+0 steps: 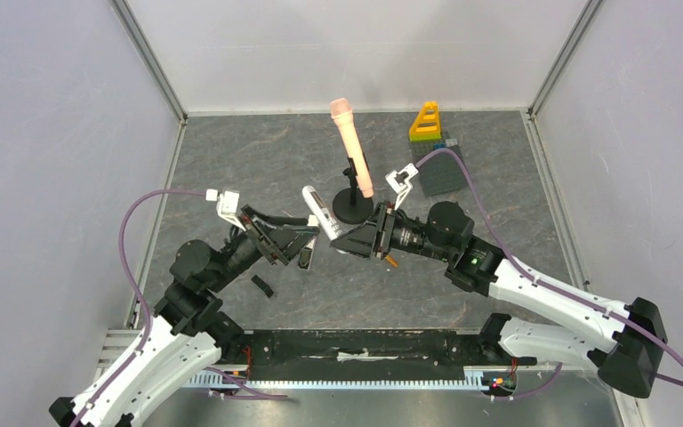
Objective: Load the batteries into the remote control
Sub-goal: Turn over the remote control.
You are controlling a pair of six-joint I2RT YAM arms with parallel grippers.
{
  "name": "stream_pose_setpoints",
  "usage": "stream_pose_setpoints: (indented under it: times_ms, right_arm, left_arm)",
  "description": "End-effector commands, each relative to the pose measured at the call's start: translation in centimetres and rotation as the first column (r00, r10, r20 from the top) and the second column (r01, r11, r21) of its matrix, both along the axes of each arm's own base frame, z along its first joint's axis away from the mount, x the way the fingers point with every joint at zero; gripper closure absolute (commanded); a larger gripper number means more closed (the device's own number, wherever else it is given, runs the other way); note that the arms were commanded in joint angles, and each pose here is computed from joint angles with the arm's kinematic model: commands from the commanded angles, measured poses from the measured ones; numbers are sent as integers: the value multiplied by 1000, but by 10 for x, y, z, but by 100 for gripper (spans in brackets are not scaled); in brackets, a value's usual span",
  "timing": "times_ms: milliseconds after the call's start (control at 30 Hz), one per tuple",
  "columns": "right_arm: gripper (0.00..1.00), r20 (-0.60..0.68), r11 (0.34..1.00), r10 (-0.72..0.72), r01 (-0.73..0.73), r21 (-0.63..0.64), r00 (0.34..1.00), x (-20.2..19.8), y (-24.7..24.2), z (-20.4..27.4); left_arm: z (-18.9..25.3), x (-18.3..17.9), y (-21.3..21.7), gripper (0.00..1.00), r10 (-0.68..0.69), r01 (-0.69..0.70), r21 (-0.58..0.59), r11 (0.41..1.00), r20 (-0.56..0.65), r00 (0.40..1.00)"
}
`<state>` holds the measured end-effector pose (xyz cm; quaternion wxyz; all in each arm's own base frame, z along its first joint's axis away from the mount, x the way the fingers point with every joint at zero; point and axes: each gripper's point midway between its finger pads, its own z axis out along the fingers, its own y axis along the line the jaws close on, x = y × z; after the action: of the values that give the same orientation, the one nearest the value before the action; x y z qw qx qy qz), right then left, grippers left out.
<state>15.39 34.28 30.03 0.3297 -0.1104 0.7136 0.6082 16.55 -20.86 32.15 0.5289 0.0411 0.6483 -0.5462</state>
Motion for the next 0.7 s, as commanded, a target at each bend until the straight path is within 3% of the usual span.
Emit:
stream_pose_setpoints:
  times_ms: [0,300,667]
  right_arm:
    - [81,26,978,111,-114,177,994,-24,-3,49]
    - [82,-22,949,197,-185,257,980,-37,-1,55]
    - [82,-71,934,243,-214,287,967,-39,3,49]
  left_arm:
    - [43,-11,-11,22,-89,99,-104,990,96,991]
    - [71,-17,-22,22,-170,202,-242,949,149,974]
    - [50,2,-29,26,-150,154,-248,956,35,988]
